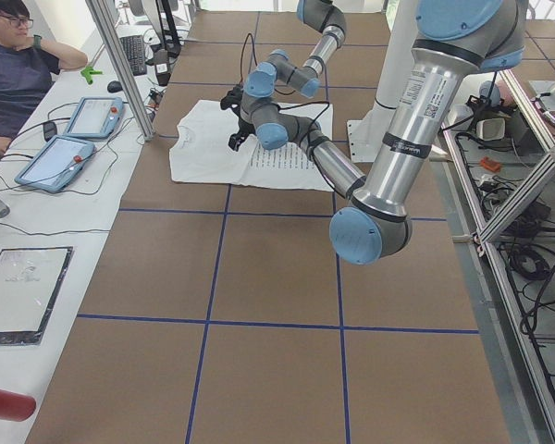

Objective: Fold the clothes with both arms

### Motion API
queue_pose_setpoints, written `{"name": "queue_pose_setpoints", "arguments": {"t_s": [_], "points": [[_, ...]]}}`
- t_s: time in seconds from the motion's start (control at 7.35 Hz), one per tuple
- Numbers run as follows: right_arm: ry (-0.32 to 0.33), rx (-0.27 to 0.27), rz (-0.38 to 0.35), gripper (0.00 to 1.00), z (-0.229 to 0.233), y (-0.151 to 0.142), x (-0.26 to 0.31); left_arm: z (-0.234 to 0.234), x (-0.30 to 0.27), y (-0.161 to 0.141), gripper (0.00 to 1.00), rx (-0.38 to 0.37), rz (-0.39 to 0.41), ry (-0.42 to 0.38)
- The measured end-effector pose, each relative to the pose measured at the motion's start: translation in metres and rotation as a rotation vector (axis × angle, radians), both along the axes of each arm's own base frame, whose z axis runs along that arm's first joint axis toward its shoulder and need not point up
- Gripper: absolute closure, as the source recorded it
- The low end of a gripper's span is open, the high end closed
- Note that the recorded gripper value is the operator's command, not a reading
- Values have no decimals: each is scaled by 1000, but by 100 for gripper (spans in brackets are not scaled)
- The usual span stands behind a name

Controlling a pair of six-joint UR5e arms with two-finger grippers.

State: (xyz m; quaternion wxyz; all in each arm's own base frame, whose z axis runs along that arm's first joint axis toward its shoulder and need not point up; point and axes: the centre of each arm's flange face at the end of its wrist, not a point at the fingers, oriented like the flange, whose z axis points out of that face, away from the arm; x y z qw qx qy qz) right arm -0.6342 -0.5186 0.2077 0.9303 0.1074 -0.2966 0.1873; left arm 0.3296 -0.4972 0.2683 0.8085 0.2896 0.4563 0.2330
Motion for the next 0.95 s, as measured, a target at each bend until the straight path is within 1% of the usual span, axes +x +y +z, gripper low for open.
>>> {"name": "queue_pose_setpoints", "arguments": {"t_s": [0.41,0.68,0.82,0.95], "points": [[7,29,23,51,3,-5,-1,0,-1,1,0,0,-1,1],[4,35,26,51,5,-6,-4,-1,-1,1,0,0,-1,2],[4,34,24,52,6,-5,-6,0,-1,1,0,0,-1,1],[6,32,21,56,7,-2,-9,0,-1,1,0,0,-1,1]]}}
